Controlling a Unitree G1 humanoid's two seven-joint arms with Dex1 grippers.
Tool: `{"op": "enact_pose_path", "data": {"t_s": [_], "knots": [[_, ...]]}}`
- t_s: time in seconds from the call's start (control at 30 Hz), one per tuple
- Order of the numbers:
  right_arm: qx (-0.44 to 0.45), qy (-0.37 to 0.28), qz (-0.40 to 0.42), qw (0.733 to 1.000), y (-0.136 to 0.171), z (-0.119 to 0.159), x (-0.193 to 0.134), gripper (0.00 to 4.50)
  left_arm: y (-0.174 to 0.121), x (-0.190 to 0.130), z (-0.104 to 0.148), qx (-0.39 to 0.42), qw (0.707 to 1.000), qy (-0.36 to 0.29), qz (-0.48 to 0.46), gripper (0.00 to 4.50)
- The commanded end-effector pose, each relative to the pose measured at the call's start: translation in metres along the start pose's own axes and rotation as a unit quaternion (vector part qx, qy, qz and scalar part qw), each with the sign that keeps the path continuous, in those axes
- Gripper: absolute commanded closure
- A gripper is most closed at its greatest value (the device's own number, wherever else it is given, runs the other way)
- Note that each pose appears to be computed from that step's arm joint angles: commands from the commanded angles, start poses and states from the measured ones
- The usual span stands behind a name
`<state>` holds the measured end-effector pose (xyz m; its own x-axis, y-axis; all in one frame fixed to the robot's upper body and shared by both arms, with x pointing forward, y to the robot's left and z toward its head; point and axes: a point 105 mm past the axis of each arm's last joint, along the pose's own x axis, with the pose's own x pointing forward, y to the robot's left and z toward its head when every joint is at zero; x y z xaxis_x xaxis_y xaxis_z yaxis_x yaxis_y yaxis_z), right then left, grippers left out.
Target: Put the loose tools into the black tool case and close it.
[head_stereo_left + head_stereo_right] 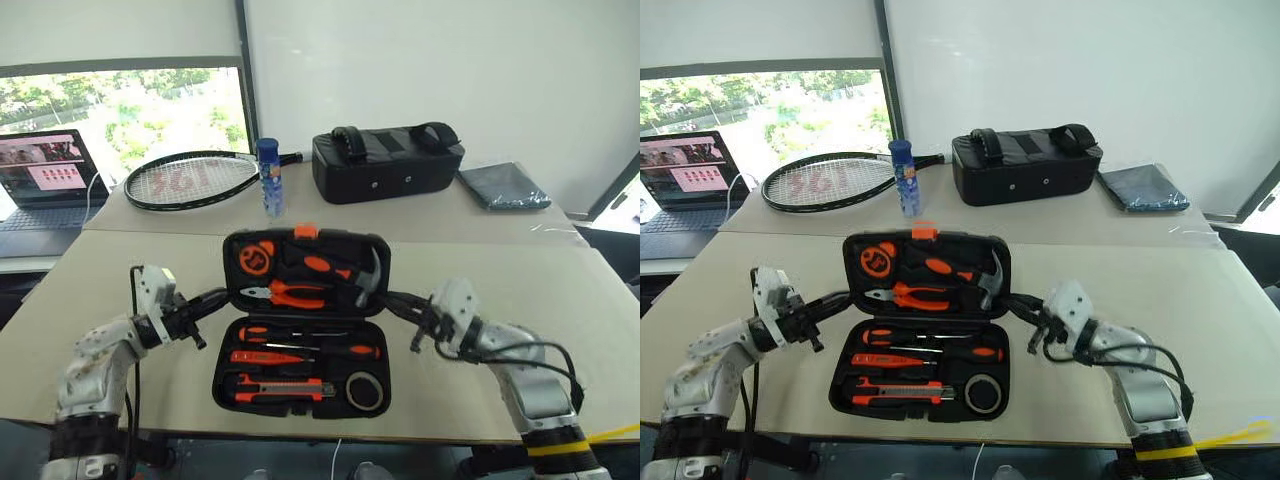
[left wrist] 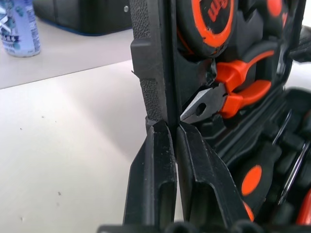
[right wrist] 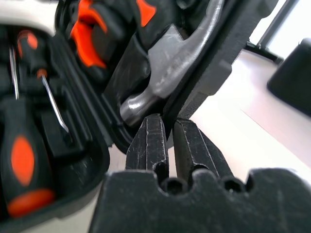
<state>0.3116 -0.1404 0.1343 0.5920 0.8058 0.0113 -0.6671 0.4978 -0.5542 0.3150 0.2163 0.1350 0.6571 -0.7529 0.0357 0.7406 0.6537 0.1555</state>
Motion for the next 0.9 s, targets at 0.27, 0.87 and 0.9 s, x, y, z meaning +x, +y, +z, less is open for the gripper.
{"op": "enact_pose_path", "data": {"t_s": [0.27, 0.87, 0.9], "knots": [[-0.215, -0.094, 0.064, 0.97, 0.019, 0.03, -0.004, 2.28, -0.027, -0.007, 0.004, 0.17, 0.984, -0.024, -0.053, 2.34], [-0.347, -0.095, 0.16, 0.919, 0.045, 0.016, -0.046, 0.02, -0.022, -0.056, -0.003, 0.213, 0.972, 0.05, -0.085, 0.0], [-0.341, -0.082, 0.163, 0.922, 0.044, 0.012, -0.053, 0.02, -0.02, -0.065, -0.006, 0.199, 0.974, 0.068, -0.088, 0.0]]}}
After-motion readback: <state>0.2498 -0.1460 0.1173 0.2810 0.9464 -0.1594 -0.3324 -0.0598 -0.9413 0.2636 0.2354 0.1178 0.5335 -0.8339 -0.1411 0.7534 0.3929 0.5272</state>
